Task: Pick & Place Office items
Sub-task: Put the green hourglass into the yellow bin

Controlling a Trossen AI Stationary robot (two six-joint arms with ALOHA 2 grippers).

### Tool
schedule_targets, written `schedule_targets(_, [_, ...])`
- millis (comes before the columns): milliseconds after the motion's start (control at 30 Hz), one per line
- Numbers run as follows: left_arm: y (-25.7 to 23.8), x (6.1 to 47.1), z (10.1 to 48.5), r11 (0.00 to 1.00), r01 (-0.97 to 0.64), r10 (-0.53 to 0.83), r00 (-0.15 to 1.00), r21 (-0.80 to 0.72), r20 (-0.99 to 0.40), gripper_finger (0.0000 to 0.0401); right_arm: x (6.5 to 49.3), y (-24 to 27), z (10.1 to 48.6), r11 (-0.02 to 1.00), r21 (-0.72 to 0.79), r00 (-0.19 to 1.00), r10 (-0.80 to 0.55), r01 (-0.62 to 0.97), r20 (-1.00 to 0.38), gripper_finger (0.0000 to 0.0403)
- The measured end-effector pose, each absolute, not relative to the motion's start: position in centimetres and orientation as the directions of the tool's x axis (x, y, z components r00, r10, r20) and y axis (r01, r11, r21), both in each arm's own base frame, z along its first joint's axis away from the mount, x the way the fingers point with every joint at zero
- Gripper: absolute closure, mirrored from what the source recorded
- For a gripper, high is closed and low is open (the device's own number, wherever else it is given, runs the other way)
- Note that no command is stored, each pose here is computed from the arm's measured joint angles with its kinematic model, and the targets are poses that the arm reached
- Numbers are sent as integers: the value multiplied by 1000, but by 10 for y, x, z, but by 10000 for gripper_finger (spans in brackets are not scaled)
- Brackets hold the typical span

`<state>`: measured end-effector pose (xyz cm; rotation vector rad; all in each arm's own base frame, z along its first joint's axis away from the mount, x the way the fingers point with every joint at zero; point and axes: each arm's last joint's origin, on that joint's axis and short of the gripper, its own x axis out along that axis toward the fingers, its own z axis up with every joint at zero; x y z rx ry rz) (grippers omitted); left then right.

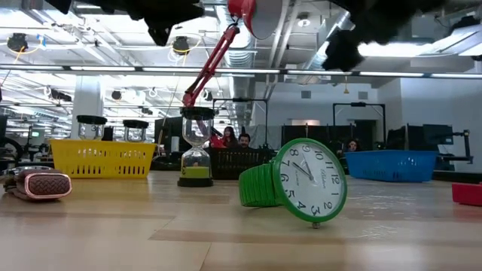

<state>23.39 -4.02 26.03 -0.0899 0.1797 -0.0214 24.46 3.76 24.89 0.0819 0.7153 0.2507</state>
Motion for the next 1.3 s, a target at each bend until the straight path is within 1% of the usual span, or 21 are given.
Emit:
schedule_targets(100, [-46,239,252,994,26,-49,976,-109,-211,291,228,40,228,960,129,792,278,-249,-544,149])
schedule_targets(167, [-51,243,247,993,44,-68,972,-108,-225,291,218,37,220,958,86,808,277,-273,-520,149])
schedule_targets(333, [-60,256,229,995,70,-86,961,-68,-261,282,206,21,238,974,58,887,225,-221,-403,149])
schedule_targets(400, [-61,262,221,997,49,-63,960,-59,-273,269,205,14,245,980,48,915,198,-194,-352,149])
schedule_targets(500, [-59,267,212,999,-17,7,952,-31,-305,240,204,7,252,986,39,940,168,-164,-298,149])
schedule_targets(600, [-58,270,211,998,-53,45,950,-17,-308,204,206,3,250,989,41,939,149,-143,-309,149])
schedule_targets(733, [-58,270,209,998,-57,51,943,-9,-330,155,211,2,243,989,46,927,146,-138,-347,149])
schedule_targets(867, [-57,267,202,998,-68,65,930,5,-362,119,217,1,235,989,15,913,140,-145,-383,149])
schedule_targets(967, [-56,263,195,997,-70,68,921,7,-384,106,221,0,230,990,15,905,136,-141,-404,149])
schedule_targets(1133, [-54,256,182,992,-120,95,905,-34,-415,99,224,-1,224,990,19,894,134,-139,-428,149])
schedule_targets(1300, [-53,255,182,990,-138,112,909,-36,-403,99,228,-1,228,990,10,916,134,-140,-377,149])
